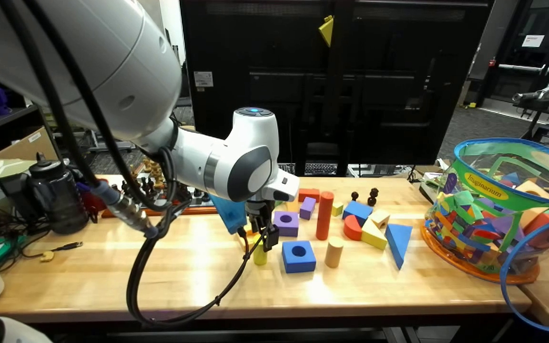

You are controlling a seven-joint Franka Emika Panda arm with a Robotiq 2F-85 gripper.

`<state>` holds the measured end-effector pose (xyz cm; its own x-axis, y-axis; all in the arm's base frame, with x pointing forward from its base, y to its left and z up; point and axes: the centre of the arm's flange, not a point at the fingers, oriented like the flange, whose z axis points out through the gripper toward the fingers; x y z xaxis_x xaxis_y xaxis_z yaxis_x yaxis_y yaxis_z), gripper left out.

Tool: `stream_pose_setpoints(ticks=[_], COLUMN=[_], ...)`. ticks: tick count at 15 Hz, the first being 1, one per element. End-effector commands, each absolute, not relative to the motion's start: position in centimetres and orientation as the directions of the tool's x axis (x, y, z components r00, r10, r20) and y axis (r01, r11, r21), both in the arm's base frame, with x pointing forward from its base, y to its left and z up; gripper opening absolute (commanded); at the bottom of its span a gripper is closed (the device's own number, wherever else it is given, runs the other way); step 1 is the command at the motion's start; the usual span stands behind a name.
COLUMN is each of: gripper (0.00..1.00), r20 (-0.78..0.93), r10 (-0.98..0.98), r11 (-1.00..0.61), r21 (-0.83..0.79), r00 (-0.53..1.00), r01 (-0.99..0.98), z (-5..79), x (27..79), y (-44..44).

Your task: Put the yellow cylindrical block in the middle of the square object

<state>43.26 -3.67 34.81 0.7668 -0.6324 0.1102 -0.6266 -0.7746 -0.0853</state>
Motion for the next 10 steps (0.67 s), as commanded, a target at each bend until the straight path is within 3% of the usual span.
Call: stream_pose_setpoints(ticks=[1, 4, 10], gripper=[0.39, 0.17, 0.16], r20=[0.109, 0.111, 0.112], r10=[-0.645, -0.646, -0.616], r11=[-0.765, -0.764, -0.788], r21=[-0.104, -0.106, -0.078], r00=[0.757, 0.756, 0.78], r01=[-0.636, -0.637, -0.611], z=[34.9, 35.0, 36.7], x=[43.6, 43.6, 42.7], y=[-3.9, -3.9, -2.5])
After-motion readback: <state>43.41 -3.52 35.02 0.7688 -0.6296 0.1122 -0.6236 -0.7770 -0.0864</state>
